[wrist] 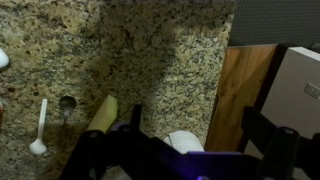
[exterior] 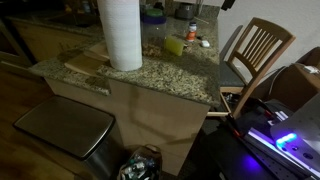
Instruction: Move the kitchen sponge to the left
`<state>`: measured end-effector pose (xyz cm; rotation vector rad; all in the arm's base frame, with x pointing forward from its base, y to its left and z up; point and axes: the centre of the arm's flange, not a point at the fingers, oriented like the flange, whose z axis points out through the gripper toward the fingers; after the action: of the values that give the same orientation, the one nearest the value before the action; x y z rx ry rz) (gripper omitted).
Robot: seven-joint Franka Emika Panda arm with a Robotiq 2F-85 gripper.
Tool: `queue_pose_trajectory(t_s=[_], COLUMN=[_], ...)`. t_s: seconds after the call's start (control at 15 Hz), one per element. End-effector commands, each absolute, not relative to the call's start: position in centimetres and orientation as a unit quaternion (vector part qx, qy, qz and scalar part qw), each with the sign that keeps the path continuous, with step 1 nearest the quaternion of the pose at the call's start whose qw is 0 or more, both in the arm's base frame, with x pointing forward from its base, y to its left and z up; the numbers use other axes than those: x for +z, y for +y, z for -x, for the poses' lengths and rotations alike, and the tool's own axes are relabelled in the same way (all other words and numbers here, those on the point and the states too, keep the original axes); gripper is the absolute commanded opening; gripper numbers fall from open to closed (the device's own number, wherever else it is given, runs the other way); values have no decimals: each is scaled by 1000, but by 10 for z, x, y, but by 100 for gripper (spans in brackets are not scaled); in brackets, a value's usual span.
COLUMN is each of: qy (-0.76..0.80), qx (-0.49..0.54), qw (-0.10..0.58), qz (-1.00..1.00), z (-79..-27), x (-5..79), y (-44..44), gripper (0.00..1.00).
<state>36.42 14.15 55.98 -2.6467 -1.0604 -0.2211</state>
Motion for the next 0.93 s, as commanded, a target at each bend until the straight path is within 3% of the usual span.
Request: queue_pose_trajectory(t_s=[0.0, 0.4, 0.53, 0.87], qy=[-355, -297, -276, -281], qx=[-103, -141, -135, -131], qw=[123, 23, 67, 59], qz=[921, 944, 949, 949], z=[-368, -373, -371, -375], x=[563, 571, 569, 572], y=[142, 140, 147, 147], gripper=[100, 100, 100, 100])
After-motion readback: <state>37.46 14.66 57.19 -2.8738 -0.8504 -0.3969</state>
